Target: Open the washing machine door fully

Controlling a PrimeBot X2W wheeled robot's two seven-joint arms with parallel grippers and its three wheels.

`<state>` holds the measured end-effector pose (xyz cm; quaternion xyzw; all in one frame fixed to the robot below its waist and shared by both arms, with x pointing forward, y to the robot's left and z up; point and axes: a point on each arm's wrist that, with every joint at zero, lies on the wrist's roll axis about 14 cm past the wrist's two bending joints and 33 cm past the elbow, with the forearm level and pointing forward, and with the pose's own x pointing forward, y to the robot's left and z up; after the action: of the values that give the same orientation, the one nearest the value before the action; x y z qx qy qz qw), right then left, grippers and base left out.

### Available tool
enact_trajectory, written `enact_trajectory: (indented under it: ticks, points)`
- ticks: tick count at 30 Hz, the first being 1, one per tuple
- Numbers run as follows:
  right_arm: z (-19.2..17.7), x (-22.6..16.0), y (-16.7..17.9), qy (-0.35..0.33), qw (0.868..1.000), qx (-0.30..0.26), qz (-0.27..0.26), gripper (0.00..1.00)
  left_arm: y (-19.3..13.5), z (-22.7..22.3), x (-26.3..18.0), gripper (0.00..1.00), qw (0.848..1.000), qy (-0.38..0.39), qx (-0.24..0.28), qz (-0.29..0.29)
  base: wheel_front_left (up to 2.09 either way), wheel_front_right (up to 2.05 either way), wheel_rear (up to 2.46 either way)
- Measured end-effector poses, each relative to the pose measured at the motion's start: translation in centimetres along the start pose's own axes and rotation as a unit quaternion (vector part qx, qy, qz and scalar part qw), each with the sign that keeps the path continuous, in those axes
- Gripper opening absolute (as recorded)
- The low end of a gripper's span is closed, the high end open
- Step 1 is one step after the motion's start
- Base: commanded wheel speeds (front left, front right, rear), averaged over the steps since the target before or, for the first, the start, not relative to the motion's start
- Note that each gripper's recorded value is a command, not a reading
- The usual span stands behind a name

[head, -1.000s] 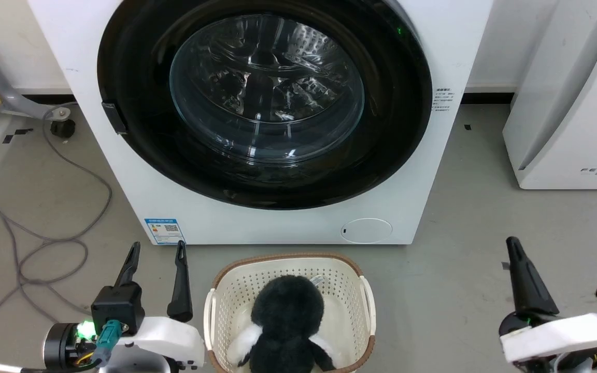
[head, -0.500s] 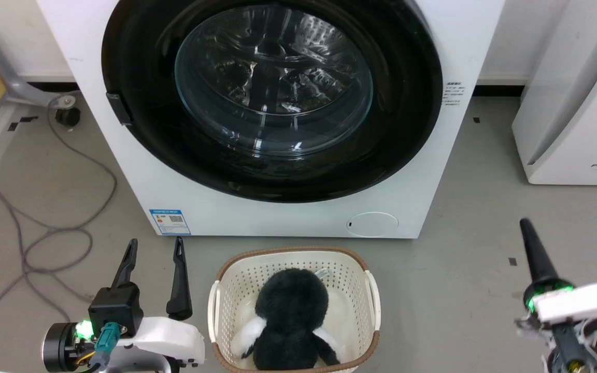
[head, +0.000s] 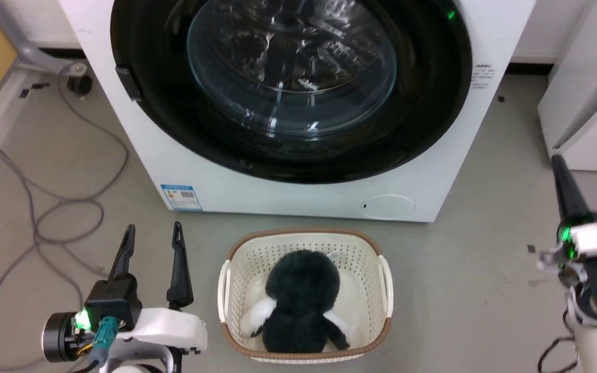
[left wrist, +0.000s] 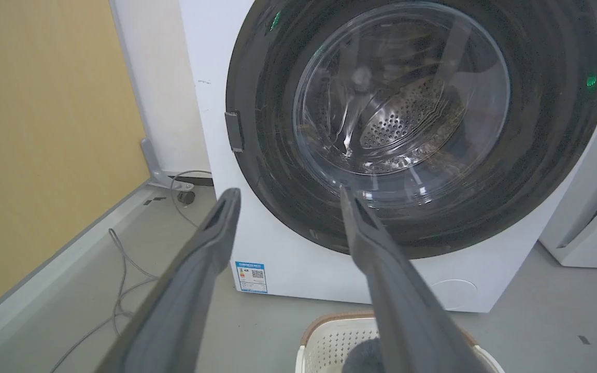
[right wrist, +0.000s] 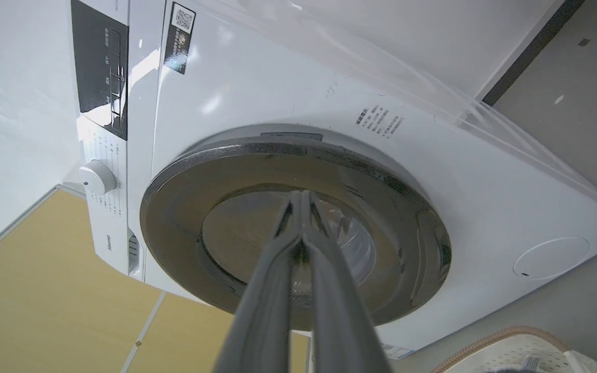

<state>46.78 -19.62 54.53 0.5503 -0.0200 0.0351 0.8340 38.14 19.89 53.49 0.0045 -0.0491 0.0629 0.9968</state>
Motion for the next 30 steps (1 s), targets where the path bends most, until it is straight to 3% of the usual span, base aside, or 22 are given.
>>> enact_trajectory:
  ticks: [12, 30]
  points:
    - [0.2, 6.7, 0.7, 0.002, 1.000, 0.024, 0.012, 0.00, 0.8, -0.7, 1.6, 1.00, 1.000, 0.000, 0.000, 0.023, 0.00, 0.00, 0.00]
    - [-3.3, 16.0, 0.8, 0.044, 0.997, 0.062, 0.014, 0.00, 2.2, -2.9, 3.4, 1.00, 0.998, 0.014, -0.003, 0.060, 0.00, 0.00, 0.00]
